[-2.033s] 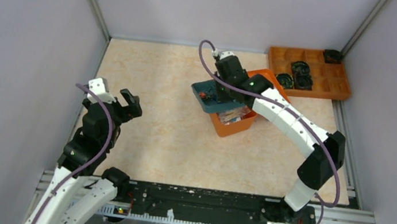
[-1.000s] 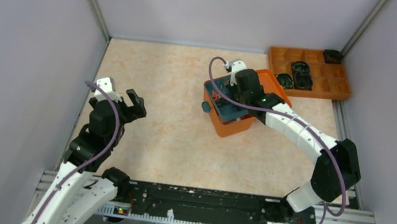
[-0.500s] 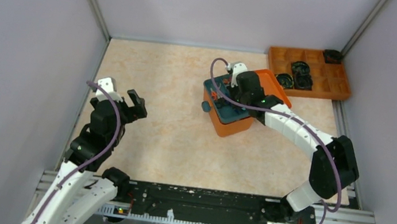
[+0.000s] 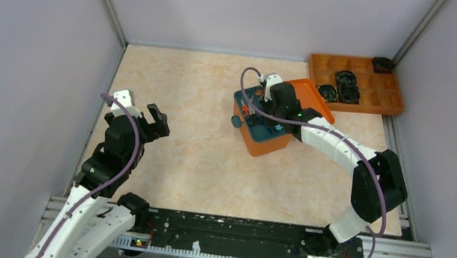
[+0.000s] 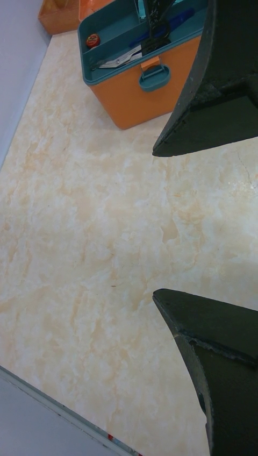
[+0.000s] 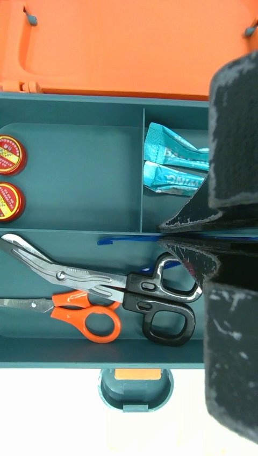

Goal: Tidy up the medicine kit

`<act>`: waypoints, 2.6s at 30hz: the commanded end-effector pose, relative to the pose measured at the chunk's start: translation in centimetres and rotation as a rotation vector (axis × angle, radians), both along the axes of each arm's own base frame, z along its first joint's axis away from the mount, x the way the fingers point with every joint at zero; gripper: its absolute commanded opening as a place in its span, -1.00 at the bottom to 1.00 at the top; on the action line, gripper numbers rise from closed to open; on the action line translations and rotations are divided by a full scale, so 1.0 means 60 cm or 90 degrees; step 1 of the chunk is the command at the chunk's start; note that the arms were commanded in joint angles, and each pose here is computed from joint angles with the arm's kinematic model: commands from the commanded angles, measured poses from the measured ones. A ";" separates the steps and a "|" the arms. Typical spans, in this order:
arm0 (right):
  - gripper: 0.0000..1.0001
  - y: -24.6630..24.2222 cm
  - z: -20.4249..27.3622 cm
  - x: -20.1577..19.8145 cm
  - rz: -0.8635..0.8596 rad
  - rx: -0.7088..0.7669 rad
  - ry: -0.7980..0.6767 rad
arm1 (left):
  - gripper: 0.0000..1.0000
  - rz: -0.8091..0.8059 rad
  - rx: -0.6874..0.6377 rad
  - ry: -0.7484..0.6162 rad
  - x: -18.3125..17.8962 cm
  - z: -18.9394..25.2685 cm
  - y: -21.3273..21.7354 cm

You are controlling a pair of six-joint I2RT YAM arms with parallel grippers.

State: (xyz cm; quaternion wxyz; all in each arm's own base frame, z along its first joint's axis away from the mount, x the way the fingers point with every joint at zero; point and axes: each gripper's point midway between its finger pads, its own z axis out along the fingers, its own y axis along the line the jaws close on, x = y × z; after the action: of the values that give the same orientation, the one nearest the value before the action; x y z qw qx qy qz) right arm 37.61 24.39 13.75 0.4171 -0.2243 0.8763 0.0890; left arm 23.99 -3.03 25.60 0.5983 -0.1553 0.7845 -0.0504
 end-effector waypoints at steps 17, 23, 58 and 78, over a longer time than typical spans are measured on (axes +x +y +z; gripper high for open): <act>-0.48 -0.014 0.131 0.029 -0.038 0.017 -0.035 | 0.98 -0.002 -0.004 0.007 0.002 -0.014 -0.002; -0.48 0.009 0.091 0.045 -0.004 -0.003 0.008 | 0.98 -0.005 -0.003 0.009 0.002 -0.016 -0.004; -1.00 0.051 -0.034 0.046 0.050 -0.003 0.124 | 0.98 -0.027 -0.005 0.025 0.010 -0.025 -0.018; -1.00 0.121 -0.052 -0.127 0.032 -0.001 0.194 | 0.98 -0.102 -0.034 0.053 0.028 -0.046 -0.068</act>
State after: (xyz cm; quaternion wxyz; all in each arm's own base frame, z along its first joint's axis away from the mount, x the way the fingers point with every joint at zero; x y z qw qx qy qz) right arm 34.26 31.52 13.31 0.3566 -0.2329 0.8961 0.1248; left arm 25.51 -6.44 22.85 0.5562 -0.1144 0.8175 -0.0959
